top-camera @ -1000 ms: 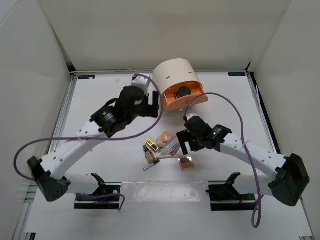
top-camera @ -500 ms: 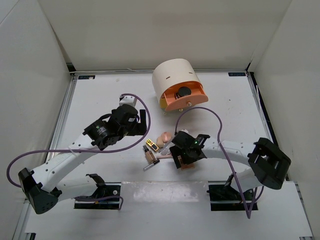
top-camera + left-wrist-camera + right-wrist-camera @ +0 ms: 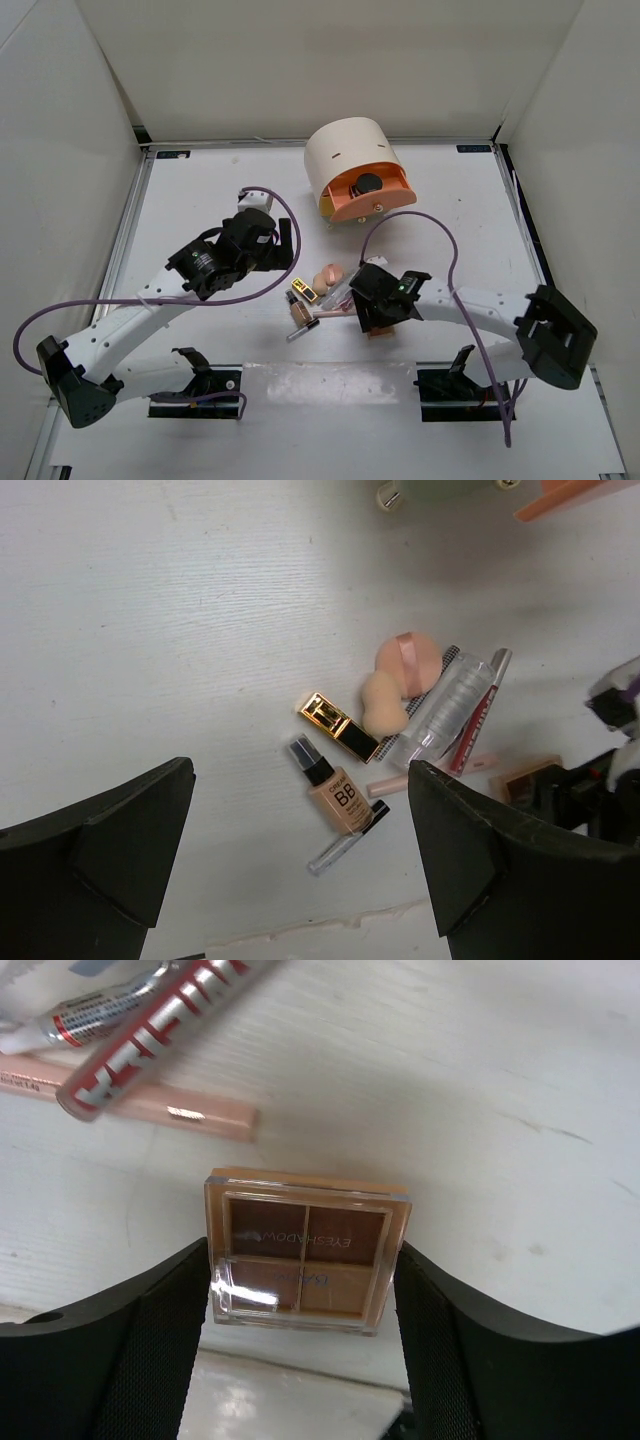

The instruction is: Organize the makeup

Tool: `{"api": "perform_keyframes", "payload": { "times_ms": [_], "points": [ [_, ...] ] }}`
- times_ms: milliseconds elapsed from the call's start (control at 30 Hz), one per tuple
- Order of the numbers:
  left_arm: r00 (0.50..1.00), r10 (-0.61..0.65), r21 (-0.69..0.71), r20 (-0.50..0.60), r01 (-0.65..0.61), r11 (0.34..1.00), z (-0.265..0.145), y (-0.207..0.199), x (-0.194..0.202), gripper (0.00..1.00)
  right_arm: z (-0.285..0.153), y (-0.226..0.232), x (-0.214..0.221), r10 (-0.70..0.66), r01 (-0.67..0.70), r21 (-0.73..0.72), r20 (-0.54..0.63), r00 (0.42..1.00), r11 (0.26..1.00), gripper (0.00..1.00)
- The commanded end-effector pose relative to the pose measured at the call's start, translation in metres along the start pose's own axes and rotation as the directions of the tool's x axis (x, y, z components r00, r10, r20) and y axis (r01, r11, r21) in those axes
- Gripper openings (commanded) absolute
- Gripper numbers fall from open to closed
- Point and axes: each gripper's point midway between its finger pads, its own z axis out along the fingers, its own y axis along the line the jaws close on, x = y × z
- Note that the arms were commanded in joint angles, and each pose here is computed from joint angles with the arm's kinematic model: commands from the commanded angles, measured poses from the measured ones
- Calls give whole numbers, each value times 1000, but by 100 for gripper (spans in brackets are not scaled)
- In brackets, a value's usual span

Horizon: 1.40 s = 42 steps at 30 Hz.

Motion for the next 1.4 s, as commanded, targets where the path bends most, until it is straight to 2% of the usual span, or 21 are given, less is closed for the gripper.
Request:
{"api": "perform_keyframes", "payload": {
  "times_ms": [0, 133, 233, 333, 400, 433, 500, 600, 667, 733, 767, 800, 833, 900, 1033, 1133, 1367],
  "points": [
    [999, -13, -3, 47, 13, 1000, 0, 0, -14, 98, -36, -20, -18, 67, -75, 72, 99, 993, 995, 38],
    [999, -19, 7, 48, 19, 1000, 6, -2, -17, 98, -77, -47, -51, 123, -156, 133, 228, 966, 979, 38],
    [998, -18, 17, 53, 17, 1000, 10, -1, -20, 98, -114, -72, -88, 159, -230, 165, 359, 920, 959, 38],
    [999, -22, 19, 42, 21, 1000, 15, 2, -22, 98, -157, -95, -131, 190, -307, 157, 505, 842, 939, 38],
    [999, -21, 19, 40, 21, 1000, 18, 4, -23, 98, -196, -103, -165, 212, -348, 100, 628, 749, 932, 38],
    [999, -20, 9, 37, 20, 1000, 20, 9, -23, 98, -209, -107, -176, 171, -323, 114, 661, 731, 939, 39],
    [999, -16, 9, 33, 16, 1000, 23, 10, -24, 98, -237, -111, -209, 134, -303, 97, 741, 658, 948, 40],
    [999, -20, 14, 28, 20, 1000, 27, 14, -26, 98, -258, -102, -254, 60, -228, 99, 795, 603, 969, 41],
    [999, -26, 6, 22, 26, 1000, 30, 18, -25, 98, -248, -90, -285, 17, -164, 103, 798, 602, 981, 41],
    [1000, -24, -5, 18, 24, 1000, 32, 21, -23, 98, -255, -82, -311, -8, -112, 89, 818, 575, 990, 41],
    [1000, -23, -7, 17, 23, 1000, 32, 22, -22, 98, -241, -77, -327, -14, -98, 88, 811, 584, 991, 41],
    [999, -27, -7, 17, 27, 1000, 32, 23, -21, 98, -246, -76, -338, -23, -83, 84, 825, 565, 993, 42],
    [1000, -25, -8, 9, 25, 1000, 34, 23, -17, 98, -234, -66, -351, -27, -46, 63, 825, 565, 997, 42],
    [999, -32, 12, 9, 32, 999, 33, 21, -15, 98, -229, -62, -361, -32, -27, 56, 829, 558, 998, 41],
    [999, -37, 15, -6, 37, 999, 34, 23, -8, 98, -194, -58, -365, -44, -5, 59, 800, 598, 998, 41],
    [999, -35, 3, -27, 35, 999, 33, 27, -3, 98, -184, -57, -357, -32, -3, 42, 782, 622, 999, 42],
    [996, -51, 25, -80, 53, 998, 37, 27, 13, 98, -173, -57, -332, -35, 20, 29, 752, 658, 999, 53]
  ]
}}
